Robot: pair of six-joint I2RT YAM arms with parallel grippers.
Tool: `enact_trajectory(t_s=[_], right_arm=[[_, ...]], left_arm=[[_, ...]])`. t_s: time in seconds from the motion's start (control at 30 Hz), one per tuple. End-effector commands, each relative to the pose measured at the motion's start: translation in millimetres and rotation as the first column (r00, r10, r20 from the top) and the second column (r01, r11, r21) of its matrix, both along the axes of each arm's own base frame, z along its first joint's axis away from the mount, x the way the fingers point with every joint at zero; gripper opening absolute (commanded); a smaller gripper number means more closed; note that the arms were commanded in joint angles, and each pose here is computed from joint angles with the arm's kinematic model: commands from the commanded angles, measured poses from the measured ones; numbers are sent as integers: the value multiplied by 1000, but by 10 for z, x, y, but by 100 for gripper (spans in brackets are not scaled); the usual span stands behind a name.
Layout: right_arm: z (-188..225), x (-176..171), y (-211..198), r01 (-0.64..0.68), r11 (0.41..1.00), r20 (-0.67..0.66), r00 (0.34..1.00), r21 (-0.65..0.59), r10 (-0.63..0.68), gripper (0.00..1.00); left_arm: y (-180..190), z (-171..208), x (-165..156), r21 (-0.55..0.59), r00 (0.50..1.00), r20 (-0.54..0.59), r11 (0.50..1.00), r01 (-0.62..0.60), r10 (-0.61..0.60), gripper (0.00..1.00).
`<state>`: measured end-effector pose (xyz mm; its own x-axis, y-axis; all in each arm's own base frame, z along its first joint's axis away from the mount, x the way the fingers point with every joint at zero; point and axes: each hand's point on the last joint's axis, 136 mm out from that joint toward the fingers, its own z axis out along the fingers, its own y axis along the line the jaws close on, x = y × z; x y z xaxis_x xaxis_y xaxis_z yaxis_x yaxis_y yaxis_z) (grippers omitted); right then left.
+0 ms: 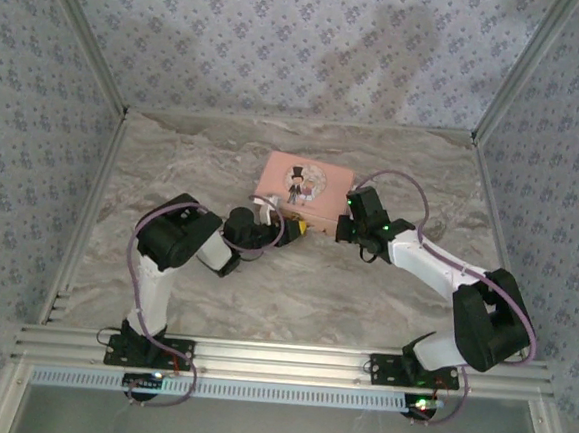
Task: Unlock a padlock with a key
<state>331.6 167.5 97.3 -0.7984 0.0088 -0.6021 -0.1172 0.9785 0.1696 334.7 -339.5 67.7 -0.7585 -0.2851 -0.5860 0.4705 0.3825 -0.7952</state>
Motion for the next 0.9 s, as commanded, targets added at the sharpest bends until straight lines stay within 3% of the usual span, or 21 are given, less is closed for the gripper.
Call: enact_trajectory(t_s=[0.0,0.13,0.3,0.4,0.87], right_arm=[[17,-9,12,-12,1000,7,1000,5,12,0],[0,-15,15,-14,1000,4,1000,3,14,0],[3,-7,32,-19,1000,3,1000,9,19,0],[2,-11,53,-22,1000,3,1000,15,22,0],[-5,2,66,-24,1000,3,1000,15,24,0]], left_arm=[[10,-154,1,9,997,-72,1000,11,-10,28],[17,-188,8,17,996,-89,1000,14,-12,24],[35,-246,22,29,993,-121,1000,3,0,45],[49,-260,20,31,992,-125,1000,-5,9,48],[7,-352,-25,19,986,-168,1000,22,-19,37]])
